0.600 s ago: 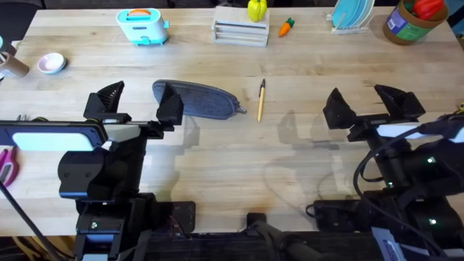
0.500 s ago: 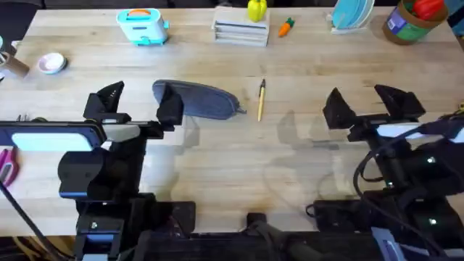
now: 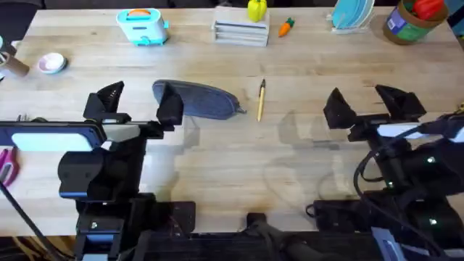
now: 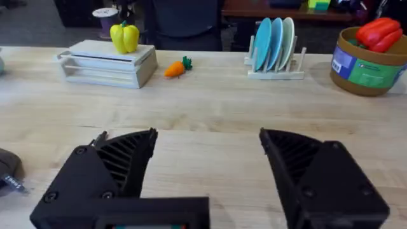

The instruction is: Unzip the bag, pick up the pens from the table one at a time and place them inside, then zip the bag closed.

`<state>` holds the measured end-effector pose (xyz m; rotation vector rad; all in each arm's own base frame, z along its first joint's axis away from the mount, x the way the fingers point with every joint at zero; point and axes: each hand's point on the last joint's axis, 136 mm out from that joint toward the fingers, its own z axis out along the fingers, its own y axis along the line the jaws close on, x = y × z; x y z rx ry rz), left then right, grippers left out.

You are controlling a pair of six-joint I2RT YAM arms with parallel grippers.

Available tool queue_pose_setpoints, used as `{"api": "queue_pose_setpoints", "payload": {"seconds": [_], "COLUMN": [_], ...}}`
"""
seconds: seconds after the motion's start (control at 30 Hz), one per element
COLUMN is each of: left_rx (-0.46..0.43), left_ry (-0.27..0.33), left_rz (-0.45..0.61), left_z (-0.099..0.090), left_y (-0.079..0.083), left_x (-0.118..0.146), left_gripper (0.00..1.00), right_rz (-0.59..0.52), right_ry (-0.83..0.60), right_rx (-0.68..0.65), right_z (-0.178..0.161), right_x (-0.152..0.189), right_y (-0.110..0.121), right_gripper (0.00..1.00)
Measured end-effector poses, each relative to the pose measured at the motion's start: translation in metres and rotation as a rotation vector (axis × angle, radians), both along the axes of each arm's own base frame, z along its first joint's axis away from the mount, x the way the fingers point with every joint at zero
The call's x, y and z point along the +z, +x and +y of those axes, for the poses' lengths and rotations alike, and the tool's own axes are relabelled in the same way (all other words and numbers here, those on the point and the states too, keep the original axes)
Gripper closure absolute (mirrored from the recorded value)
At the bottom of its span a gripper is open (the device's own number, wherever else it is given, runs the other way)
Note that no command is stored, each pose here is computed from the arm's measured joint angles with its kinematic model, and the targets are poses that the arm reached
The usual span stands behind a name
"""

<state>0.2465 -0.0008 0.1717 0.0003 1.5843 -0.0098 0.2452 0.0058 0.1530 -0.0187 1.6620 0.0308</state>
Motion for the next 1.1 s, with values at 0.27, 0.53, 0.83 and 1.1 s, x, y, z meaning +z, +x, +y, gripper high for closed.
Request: {"api": "queue_pose_setpoints", "payload": {"seconds": [0.27,0.53,0.83,1.1], "left_rx": [-0.023,-0.03,-0.065,-0.088], "left_ry": [0.008,0.121,0.181,0.184], "left_rz": [0.089,0.142,0.458,0.657], "left_z": [-0.004,-0.003,-0.003,-0.003], "left_y": [-0.004,-0.019,-0.005,0.023], "left_x": [-0.01,0.048,0.077,0.097], "left_gripper": [0.006,0.009,0.009,0.008], "right_rz": [0.131,0.299,0.534,0.572], "right_ry": [0.002,0.006,0.022,0.044], "right_rx": [0.014,0.028,0.064,0.117], "right_z": [0.002,0.005,0.012,0.022], "right_x": [-0.005,0.051,0.094,0.116], "right_y": [-0.009,-0.013,0.017,0.037], "right_gripper": [0.006,0.005,0.006,0.006]}}
